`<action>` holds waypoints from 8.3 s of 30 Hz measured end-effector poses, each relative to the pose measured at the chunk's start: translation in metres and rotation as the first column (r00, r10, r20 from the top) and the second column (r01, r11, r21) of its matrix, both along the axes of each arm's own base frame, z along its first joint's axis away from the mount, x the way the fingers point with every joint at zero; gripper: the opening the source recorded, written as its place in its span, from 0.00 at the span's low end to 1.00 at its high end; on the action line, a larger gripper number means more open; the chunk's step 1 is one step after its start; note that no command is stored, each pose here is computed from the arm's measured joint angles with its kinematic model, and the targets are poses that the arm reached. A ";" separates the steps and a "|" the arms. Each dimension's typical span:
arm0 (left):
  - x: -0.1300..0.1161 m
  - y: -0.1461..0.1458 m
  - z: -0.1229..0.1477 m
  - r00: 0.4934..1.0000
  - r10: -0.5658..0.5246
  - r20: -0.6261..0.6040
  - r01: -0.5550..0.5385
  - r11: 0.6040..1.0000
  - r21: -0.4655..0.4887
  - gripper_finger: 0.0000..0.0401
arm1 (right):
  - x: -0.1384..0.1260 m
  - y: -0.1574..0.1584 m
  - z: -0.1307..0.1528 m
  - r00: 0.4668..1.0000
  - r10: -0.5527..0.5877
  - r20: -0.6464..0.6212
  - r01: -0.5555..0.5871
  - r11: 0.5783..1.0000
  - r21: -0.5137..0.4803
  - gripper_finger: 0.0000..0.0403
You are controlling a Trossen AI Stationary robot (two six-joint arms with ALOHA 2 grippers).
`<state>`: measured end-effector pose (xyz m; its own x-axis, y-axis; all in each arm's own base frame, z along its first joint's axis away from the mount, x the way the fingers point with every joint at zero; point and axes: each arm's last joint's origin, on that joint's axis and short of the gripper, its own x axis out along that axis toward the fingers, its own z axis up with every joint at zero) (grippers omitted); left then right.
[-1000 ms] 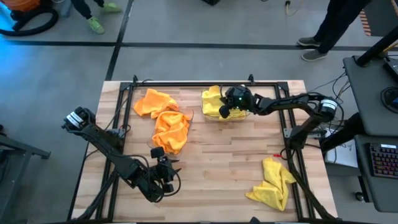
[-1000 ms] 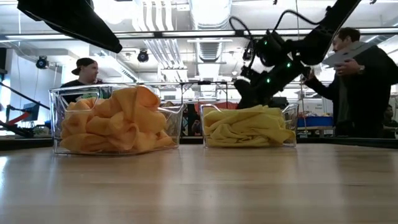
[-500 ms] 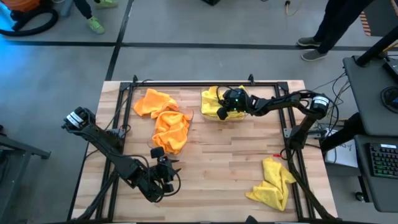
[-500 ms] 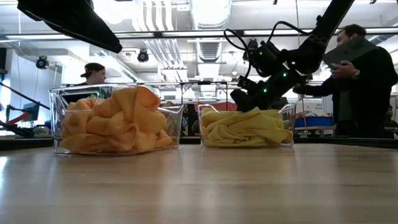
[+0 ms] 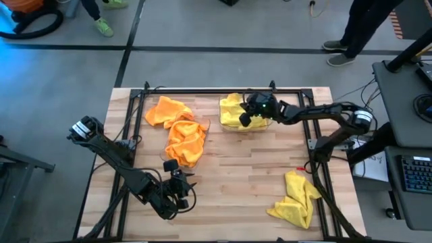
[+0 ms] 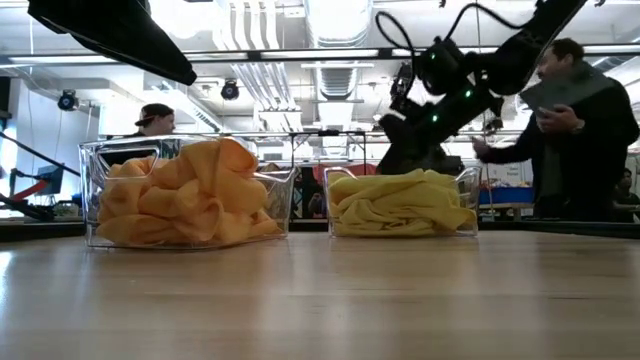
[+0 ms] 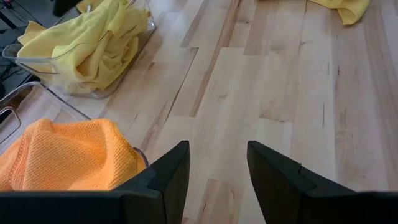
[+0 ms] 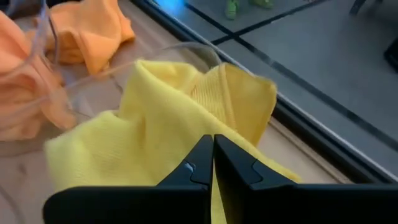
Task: Sort microfiber towel by color & place in baskets
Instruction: Put the yellow microfiber towel into the right transparent bin
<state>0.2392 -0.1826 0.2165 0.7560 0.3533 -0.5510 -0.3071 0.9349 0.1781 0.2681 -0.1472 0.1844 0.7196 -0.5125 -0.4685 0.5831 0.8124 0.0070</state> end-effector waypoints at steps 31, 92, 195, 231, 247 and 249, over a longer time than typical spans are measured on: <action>0.000 0.000 0.000 1.000 0.005 0.004 -0.005 1.000 -0.007 0.36 | -0.014 0.109 0.017 0.981 0.144 -0.128 -0.091 0.933 0.347 0.02; 0.000 0.000 0.000 1.000 0.005 0.009 -0.005 1.000 -0.011 0.36 | -0.008 0.078 0.016 0.973 -0.150 -0.174 0.160 0.986 0.044 0.02; 0.000 -0.001 -0.001 1.000 0.001 -0.002 -0.001 0.999 -0.040 0.36 | 0.010 0.067 0.040 0.952 -0.060 -0.302 0.157 0.938 0.308 0.02; 0.000 -0.001 -0.001 1.000 0.001 -0.002 -0.001 0.999 -0.040 0.36 | 0.003 0.061 0.016 0.961 -0.092 -0.260 0.170 0.939 0.299 0.02; 0.000 -0.001 -0.001 1.000 0.001 -0.002 -0.001 0.999 -0.040 0.36 | 0.004 0.060 0.017 0.964 -0.090 -0.250 0.164 0.941 0.295 0.02; 0.000 -0.001 -0.001 1.000 0.001 -0.002 -0.001 0.999 -0.040 0.36 | 0.004 0.060 0.017 0.964 -0.088 -0.251 0.162 0.942 0.294 0.02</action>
<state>0.2392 -0.1832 0.2154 0.7548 0.3318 -0.5659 -0.3078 0.9409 0.1411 0.2722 -0.0869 0.2012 0.5116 -0.3941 -0.7635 0.6955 0.7117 0.0987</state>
